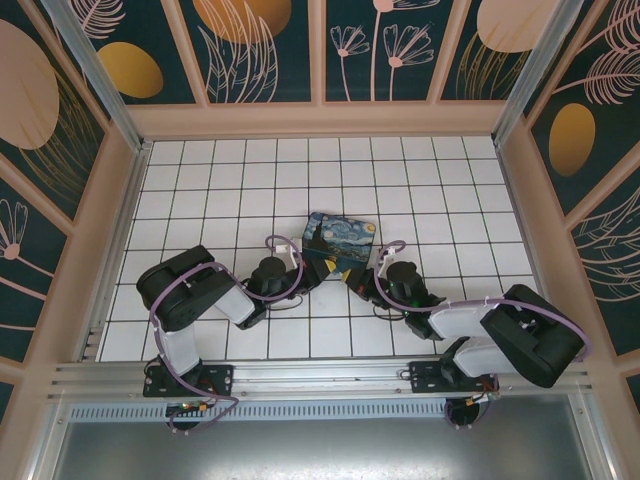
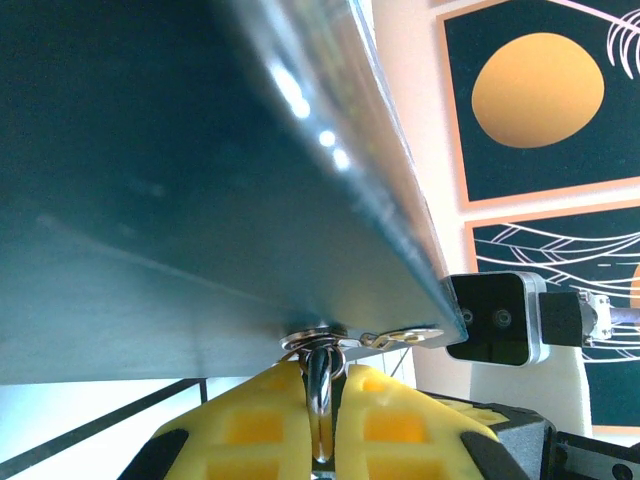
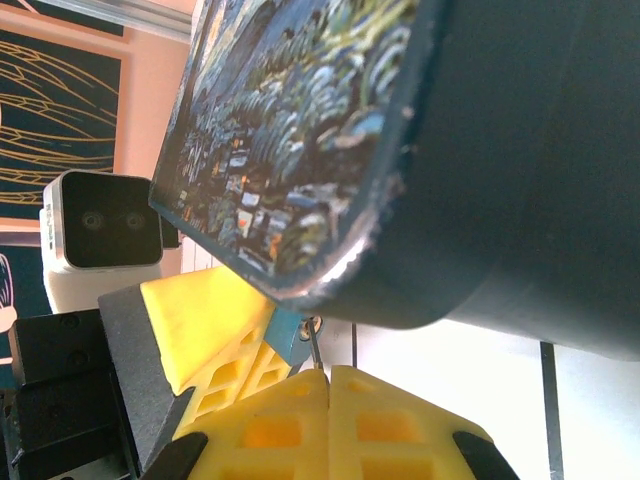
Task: Unlock a padlock with a key
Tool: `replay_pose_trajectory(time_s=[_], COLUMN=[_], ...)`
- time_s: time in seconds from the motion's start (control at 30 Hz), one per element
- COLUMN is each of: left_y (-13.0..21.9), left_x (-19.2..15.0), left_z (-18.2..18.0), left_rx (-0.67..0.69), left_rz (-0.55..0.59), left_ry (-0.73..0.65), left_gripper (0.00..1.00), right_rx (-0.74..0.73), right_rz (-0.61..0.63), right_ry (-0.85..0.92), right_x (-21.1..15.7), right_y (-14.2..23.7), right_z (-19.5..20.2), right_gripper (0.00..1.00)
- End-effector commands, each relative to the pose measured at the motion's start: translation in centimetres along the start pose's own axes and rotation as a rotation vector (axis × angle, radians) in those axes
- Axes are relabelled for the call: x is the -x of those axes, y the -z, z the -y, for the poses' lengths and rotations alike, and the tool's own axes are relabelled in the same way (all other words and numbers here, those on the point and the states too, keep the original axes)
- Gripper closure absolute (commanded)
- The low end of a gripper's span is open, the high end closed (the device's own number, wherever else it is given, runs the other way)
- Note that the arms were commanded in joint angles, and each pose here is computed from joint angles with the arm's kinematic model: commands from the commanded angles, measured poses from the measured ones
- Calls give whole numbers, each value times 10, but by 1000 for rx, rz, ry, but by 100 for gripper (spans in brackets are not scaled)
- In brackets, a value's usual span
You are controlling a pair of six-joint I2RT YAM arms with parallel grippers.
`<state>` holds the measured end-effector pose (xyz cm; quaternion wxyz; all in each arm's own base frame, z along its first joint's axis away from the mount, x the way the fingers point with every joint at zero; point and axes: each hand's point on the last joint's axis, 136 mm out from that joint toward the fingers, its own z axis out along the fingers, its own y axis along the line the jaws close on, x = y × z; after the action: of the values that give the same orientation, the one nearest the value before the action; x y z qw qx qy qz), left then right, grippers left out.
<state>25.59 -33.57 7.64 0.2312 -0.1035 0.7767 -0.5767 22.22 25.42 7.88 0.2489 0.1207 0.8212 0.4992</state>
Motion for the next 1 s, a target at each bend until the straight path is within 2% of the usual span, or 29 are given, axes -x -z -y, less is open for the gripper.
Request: replay_pose_trajectory(time_s=[0.0, 0.37, 0.73, 0.97], left_y=[-3, 2, 10, 10], left_x=[3, 1, -1, 1], left_z=[11, 19, 41, 51], left_rx=[-48, -74, -190, -207], left_rz=[10, -5, -21, -25], left_ry=[-17, -4, 107, 114], left_gripper=[100, 100, 100, 100], right_rx=[81, 95, 169, 205], right_rz=[9, 50, 51, 56], right_ry=[16, 1, -22, -42], right_x=[5, 17, 25, 28], right_y=[-5, -7, -7, -9], right_z=[-25, -26, -41, -49], right_gripper=[100, 100, 100, 100])
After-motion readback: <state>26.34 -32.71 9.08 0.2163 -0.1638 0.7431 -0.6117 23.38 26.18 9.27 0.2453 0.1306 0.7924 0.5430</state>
